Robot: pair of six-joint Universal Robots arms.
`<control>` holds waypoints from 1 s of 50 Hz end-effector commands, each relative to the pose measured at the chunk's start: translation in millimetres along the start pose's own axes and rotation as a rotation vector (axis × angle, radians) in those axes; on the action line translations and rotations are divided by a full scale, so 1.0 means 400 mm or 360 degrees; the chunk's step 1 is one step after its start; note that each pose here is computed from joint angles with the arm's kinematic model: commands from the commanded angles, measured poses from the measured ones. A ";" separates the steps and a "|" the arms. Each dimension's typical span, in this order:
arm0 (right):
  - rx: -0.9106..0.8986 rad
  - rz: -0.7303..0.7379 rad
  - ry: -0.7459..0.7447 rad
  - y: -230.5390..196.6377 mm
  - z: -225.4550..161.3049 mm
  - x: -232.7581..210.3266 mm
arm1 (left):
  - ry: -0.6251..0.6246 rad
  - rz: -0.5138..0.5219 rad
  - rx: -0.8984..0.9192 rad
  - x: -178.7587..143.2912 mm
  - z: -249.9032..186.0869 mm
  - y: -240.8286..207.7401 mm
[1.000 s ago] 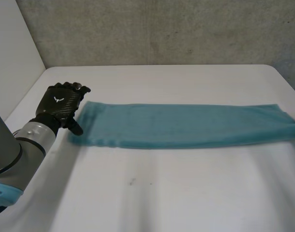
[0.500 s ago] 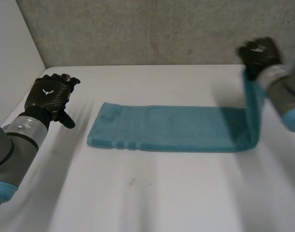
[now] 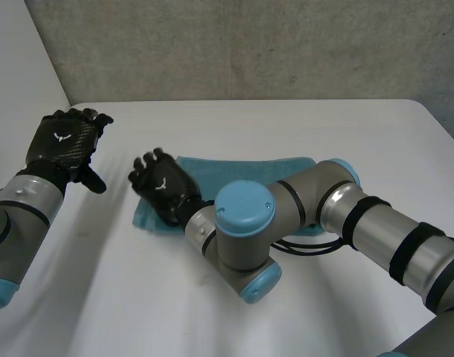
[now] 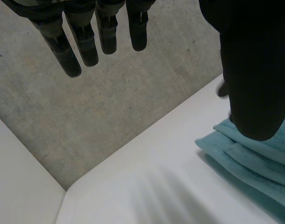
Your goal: Fold the laundry
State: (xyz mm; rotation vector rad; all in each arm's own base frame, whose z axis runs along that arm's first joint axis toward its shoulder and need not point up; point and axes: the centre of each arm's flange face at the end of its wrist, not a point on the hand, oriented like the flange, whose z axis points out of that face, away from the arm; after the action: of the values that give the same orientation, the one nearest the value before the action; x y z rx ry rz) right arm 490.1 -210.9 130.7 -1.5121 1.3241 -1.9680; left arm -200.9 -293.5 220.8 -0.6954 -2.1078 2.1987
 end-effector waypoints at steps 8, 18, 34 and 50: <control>-0.0260 0.0168 0.0608 -0.075 -0.116 0.317 | 0.0180 0.0020 0.0181 0.106 0.020 -0.050; -0.0763 0.0609 0.0744 0.090 -0.306 0.428 | 0.0423 0.0025 0.0161 0.253 0.034 -0.014; -0.0888 0.1042 0.0613 0.258 -0.411 0.395 | 0.0335 0.0009 0.0084 0.279 0.046 0.013; -0.0941 0.0919 0.0938 0.350 -0.484 0.511 | 0.0290 0.0007 0.0072 0.258 0.002 -0.002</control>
State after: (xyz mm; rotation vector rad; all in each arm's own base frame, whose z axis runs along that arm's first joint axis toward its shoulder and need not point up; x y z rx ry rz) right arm 235.7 -321.8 121.6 -0.6278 2.3323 -1.6448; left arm -299.3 -269.6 185.7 -0.8610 -1.9698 2.0837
